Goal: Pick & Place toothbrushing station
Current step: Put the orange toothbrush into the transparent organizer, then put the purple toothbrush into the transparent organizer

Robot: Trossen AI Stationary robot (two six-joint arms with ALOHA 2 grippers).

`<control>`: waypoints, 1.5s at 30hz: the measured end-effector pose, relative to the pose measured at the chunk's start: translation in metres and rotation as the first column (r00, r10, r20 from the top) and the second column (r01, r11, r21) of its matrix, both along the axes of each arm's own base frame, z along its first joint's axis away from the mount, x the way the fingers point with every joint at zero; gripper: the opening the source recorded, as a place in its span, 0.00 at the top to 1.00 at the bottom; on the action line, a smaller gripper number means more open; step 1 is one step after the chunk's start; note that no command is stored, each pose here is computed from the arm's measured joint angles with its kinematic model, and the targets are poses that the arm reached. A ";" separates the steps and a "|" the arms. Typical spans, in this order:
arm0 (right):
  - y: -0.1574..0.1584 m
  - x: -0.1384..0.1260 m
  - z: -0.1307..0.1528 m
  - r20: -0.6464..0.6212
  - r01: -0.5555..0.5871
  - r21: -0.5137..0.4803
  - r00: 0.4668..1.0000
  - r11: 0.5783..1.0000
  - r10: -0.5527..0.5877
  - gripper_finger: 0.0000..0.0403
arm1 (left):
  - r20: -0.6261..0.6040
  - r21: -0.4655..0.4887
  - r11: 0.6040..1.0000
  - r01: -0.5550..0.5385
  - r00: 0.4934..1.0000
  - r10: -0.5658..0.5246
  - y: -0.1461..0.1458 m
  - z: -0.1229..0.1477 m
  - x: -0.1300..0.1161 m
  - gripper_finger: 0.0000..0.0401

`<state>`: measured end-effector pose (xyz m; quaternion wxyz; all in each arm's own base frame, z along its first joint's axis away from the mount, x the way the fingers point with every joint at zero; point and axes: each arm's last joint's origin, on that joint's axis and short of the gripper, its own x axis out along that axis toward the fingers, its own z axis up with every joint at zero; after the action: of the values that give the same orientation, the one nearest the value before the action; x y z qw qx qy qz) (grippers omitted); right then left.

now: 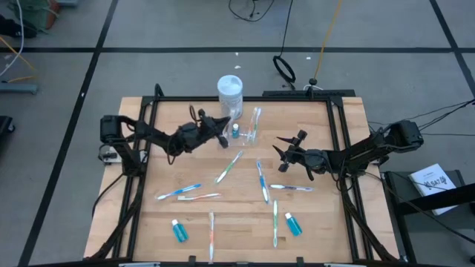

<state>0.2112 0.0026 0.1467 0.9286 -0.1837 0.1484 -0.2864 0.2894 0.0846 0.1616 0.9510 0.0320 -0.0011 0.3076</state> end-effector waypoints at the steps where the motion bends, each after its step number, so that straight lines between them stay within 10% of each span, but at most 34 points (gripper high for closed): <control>1: 0.000 0.000 0.000 0.000 0.000 0.000 1.000 1.000 0.000 0.58 | -0.011 -0.001 1.000 0.003 1.000 -0.003 -0.001 -0.001 0.000 0.95; 32: 0.000 0.000 0.000 0.000 0.002 -0.001 1.000 1.000 -0.002 0.58 | -0.131 -0.063 0.994 -0.093 0.988 0.084 -0.001 -0.014 -0.001 0.93; 45: 0.000 0.000 0.000 0.000 0.000 0.000 1.000 1.000 0.000 0.58 | -0.147 -0.067 0.994 -0.092 0.986 0.081 -0.001 -0.007 0.006 0.57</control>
<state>0.2111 0.0026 0.1466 0.9284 -0.1838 0.1486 -0.2865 0.2959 0.0836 0.1547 0.9349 0.0190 0.0803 0.3452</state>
